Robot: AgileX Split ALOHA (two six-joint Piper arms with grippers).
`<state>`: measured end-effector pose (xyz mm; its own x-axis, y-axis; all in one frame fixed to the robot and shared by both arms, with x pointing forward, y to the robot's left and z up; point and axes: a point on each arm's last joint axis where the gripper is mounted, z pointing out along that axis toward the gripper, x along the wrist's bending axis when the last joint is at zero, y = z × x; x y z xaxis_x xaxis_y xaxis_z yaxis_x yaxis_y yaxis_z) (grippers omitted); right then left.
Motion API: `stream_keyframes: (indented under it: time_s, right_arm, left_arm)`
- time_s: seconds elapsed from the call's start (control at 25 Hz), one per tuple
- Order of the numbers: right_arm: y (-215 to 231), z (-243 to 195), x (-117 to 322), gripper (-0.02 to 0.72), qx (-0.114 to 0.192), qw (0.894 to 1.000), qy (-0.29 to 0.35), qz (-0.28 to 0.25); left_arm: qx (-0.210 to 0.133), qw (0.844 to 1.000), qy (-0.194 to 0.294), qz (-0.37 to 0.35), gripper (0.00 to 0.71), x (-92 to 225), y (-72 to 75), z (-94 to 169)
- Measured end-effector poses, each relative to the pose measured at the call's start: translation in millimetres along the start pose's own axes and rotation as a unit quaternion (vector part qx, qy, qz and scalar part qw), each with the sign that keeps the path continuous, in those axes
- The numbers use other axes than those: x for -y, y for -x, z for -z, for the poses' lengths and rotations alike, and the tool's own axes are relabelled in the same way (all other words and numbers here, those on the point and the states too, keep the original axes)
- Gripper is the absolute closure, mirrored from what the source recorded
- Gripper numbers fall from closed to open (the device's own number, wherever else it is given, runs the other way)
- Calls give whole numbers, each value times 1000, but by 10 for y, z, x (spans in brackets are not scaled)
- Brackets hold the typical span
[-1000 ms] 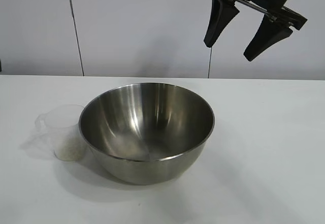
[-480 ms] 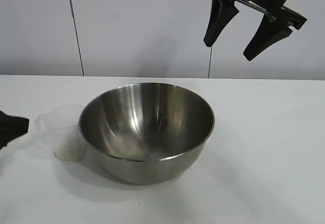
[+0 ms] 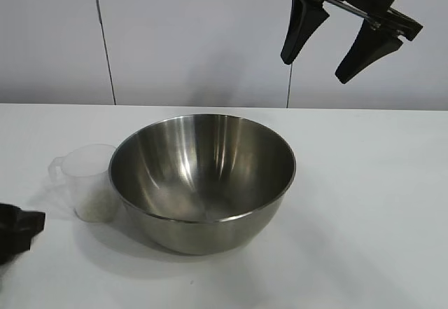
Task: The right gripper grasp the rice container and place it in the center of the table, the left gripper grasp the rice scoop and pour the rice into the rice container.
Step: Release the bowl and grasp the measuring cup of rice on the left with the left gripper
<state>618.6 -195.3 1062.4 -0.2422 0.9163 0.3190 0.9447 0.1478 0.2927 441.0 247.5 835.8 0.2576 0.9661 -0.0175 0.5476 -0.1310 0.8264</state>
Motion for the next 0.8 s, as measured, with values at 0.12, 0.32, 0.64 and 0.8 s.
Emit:
stream_keyframes:
  time_s: [0.12, 0.32, 0.64, 0.8]
  right_arm:
    - [0, 0, -1, 146, 0, 1000, 0, 0]
    - [1, 0, -7, 146, 0, 1000, 4, 1]
    - [1, 0, -8, 146, 1, 1000, 4, 1]
    - [1, 0, -8, 146, 1, 1000, 4, 1]
  left_arm:
    - [2, 999, 4, -37, 203, -13, 3, -40]
    - [-1, 996, 29, -86, 206, -115, 2, -146]
    - [-3, 996, 33, -89, 207, -100, -37, -406]
    - [-3, 995, 47, -89, 207, -150, -39, -509]
